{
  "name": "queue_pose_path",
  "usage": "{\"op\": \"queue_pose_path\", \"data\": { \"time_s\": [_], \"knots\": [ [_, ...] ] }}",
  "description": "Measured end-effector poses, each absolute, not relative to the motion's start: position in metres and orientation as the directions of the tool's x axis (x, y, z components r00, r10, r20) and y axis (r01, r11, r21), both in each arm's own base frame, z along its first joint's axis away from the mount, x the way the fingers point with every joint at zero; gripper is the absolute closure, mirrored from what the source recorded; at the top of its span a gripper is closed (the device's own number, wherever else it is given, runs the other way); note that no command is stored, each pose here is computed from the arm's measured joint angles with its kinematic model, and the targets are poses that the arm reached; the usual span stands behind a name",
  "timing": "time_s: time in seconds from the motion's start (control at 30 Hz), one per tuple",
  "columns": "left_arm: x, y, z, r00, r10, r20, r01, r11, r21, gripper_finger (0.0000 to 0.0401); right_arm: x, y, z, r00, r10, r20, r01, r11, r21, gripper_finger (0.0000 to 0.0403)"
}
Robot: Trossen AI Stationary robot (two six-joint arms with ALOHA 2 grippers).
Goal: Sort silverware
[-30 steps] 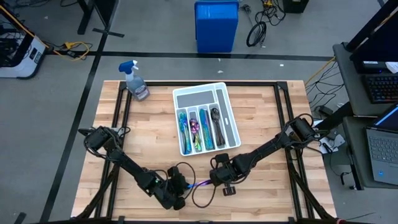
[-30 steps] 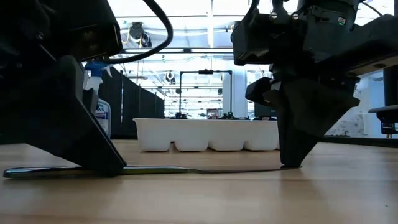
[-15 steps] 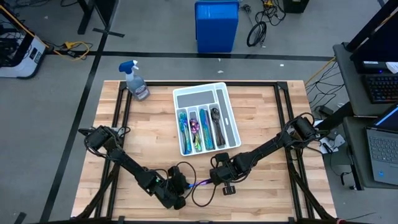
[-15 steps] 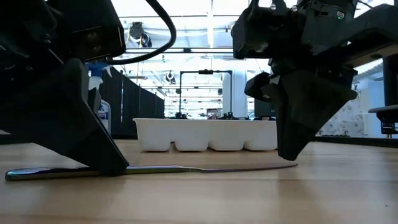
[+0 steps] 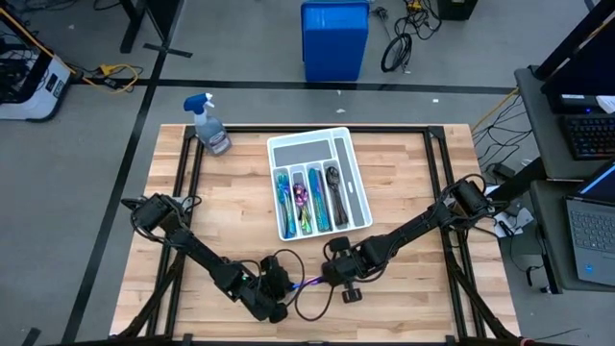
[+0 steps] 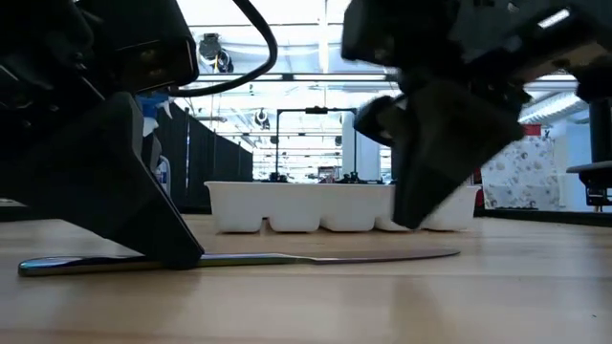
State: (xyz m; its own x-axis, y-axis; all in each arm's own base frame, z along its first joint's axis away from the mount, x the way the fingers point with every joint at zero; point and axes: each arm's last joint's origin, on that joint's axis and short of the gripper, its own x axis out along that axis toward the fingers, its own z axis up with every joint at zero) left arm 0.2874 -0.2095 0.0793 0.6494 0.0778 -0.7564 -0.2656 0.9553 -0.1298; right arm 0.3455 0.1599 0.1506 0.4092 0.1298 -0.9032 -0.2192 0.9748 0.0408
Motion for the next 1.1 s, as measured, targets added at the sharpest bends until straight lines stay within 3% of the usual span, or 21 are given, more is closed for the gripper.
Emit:
{"op": "queue_pose_path", "data": {
  "time_s": [0.27, 0.47, 1.1],
  "knots": [
    [0.290, -0.211, 0.082, 0.648, 0.079, -0.757, -0.251, 0.961, -0.115, 0.0371, 0.360, 0.166, 0.159, 0.552, 0.192, -0.811, -0.338, 0.941, -0.008, 0.0333],
    [0.290, -0.211, 0.082, 0.651, 0.084, -0.754, -0.251, 0.962, -0.110, 0.0371, 0.370, 0.168, 0.145, 0.589, 0.204, -0.782, -0.356, 0.934, -0.024, 0.0300],
    [0.294, -0.213, 0.086, 0.657, 0.101, -0.747, -0.224, 0.972, -0.066, 0.0371, 0.387, 0.168, 0.121, 0.651, 0.219, -0.727, -0.348, 0.937, -0.028, 0.0291]
  ]
}}
